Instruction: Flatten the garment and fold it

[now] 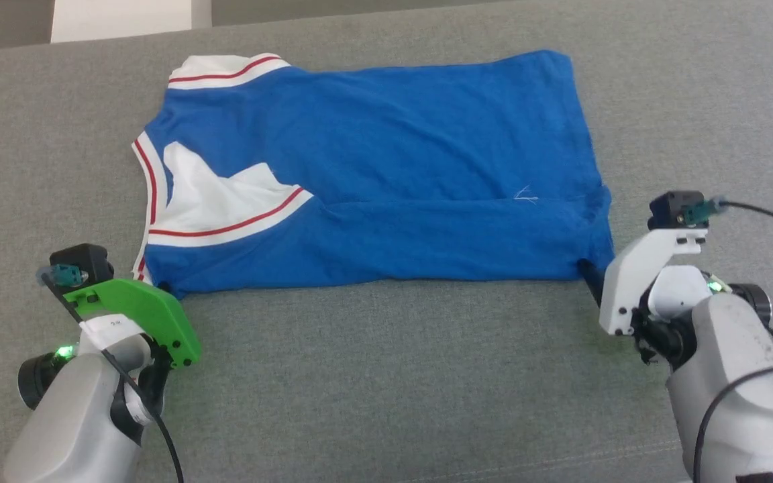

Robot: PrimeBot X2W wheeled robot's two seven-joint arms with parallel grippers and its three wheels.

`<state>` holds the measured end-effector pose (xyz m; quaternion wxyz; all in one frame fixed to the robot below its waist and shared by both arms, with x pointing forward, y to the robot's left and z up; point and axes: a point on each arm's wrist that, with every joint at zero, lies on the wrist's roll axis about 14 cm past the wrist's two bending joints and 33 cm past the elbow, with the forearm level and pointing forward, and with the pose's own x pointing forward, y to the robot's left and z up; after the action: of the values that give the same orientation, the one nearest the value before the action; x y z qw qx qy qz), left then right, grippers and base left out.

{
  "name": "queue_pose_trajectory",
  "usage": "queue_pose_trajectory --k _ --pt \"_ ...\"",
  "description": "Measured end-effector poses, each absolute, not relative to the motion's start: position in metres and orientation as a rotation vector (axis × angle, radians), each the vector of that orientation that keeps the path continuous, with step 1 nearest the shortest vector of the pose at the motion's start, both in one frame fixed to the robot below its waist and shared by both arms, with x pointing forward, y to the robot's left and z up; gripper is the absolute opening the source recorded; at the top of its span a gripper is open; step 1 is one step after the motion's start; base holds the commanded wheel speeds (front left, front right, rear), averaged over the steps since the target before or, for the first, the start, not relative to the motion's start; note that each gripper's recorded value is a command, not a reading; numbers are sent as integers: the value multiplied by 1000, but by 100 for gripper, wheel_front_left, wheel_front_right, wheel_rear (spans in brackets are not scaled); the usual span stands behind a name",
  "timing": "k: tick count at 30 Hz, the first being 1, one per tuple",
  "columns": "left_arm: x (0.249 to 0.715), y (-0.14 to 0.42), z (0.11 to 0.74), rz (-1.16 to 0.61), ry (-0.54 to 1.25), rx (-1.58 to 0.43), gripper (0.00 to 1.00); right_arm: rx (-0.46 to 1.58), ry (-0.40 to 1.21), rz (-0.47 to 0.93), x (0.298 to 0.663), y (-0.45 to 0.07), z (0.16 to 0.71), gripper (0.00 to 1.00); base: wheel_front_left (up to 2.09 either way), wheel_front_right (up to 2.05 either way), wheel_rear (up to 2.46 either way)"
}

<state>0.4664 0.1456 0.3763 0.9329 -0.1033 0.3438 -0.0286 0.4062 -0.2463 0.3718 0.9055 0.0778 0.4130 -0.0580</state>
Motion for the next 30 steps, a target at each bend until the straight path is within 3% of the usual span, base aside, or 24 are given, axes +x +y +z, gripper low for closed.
queue_pose_trajectory --k 3,4,5,6,12,21,30 --pt "469 145 375 -64 700 -215 0 150 923 -101 408 -243 368 100 0 0 0" --pt "469 146 375 -64 699 -215 0 152 947 -96 408 -242 367 44 0 0 0" --pt "469 146 375 -63 697 -215 0 153 968 -89 408 -241 367 27 0 0 0" --pt "469 146 374 -64 696 -216 0 156 991 -83 408 -239 367 0 0 0 0" --pt "471 147 378 -67 665 -215 0 150 938 -66 415 -233 377 0 0 0 0" --pt "470 149 426 -84 403 -205 0 187 445 -69 425 -230 437 0 0 0 0" --pt "409 158 430 -50 430 -186 0 203 436 -113 371 -238 432 0 0 0 0"
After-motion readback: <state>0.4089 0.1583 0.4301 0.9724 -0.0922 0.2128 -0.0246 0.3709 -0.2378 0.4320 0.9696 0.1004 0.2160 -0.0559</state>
